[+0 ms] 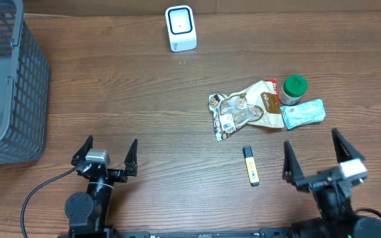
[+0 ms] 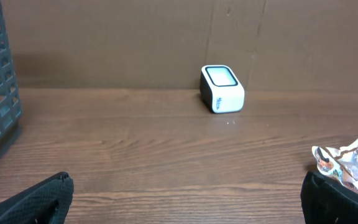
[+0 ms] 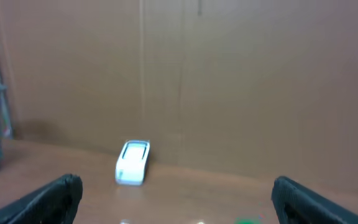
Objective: Scan the item barcode
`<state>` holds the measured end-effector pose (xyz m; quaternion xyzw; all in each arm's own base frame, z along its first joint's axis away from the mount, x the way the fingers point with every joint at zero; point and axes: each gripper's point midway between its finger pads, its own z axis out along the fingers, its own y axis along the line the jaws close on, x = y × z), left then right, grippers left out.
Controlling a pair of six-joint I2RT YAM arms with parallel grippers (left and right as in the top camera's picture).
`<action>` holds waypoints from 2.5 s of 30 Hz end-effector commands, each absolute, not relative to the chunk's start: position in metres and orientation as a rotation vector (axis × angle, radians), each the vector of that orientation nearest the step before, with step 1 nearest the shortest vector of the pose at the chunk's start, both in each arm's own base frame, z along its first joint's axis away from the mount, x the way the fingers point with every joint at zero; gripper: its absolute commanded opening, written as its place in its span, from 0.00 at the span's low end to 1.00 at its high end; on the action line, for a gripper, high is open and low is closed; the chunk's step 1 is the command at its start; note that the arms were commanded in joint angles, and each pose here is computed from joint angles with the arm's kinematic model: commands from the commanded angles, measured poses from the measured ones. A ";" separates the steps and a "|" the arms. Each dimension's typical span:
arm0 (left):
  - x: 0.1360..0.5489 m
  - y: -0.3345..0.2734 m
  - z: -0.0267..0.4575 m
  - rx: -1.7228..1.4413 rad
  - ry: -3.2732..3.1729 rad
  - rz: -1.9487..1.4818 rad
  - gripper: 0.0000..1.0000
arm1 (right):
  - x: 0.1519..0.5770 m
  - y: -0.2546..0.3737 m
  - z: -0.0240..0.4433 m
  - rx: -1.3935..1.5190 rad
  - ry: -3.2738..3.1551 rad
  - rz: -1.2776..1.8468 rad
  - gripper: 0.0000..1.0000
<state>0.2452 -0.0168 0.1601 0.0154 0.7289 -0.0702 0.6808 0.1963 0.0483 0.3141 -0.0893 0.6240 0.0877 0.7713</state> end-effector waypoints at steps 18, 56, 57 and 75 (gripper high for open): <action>0.245 -0.017 0.160 0.053 1.633 -0.140 1.00 | 0.241 0.049 0.171 -0.128 1.590 0.246 1.00; 0.245 -0.017 0.160 0.053 1.633 -0.140 1.00 | 0.244 0.032 0.170 -0.061 1.594 0.170 1.00; 0.245 -0.017 0.160 0.053 1.633 -0.140 1.00 | 0.244 0.032 0.170 -0.061 1.594 0.170 1.00; 0.245 -0.017 0.160 0.053 1.633 -0.140 1.00 | 0.244 0.032 0.170 -0.061 1.594 0.170 1.00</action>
